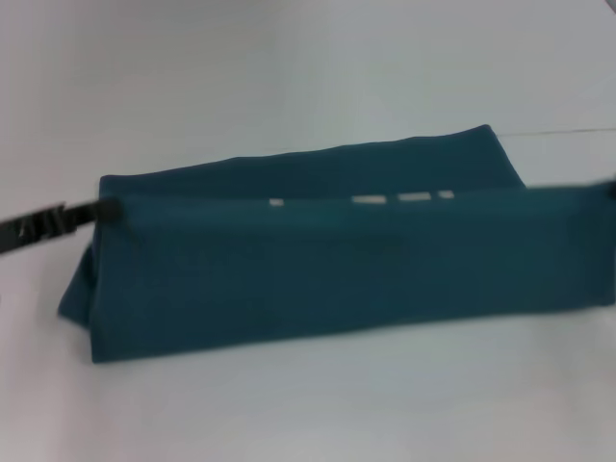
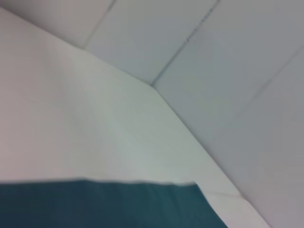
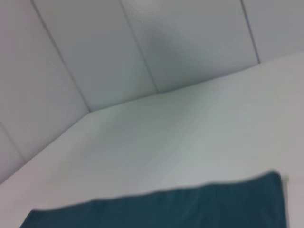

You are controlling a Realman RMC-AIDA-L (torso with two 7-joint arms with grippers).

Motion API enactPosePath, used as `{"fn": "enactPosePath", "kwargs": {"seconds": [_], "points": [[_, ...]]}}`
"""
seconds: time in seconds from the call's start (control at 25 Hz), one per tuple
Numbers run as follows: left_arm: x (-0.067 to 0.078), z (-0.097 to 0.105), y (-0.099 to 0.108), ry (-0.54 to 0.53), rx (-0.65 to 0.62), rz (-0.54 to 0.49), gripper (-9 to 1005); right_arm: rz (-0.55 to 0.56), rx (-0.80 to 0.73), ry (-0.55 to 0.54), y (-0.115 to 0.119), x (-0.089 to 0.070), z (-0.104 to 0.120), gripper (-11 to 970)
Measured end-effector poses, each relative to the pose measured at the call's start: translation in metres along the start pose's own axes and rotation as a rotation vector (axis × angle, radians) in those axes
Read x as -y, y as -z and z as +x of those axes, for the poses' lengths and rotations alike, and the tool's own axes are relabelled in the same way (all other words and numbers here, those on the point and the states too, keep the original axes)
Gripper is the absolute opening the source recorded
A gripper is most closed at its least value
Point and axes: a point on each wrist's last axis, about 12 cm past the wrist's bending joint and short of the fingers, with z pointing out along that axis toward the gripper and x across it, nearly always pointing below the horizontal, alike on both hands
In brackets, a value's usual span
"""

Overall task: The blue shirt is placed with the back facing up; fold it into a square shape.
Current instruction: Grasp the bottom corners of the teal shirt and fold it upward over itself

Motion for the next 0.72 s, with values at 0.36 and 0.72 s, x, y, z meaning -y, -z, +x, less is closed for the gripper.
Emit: {"fn": "enactPosePath", "kwargs": {"seconds": [0.36, 0.72], "points": [[-0.009, -0.024, -0.05, 0.01, 0.086, -0.164, 25, 0.174, 0.005, 0.099, -0.076, -0.001, -0.029, 19], [-0.011, -0.036, -0.075, -0.008, 0.168, -0.284, 26, 0.304, -0.029, 0.261, -0.126, -0.014, -0.056, 22]]}}
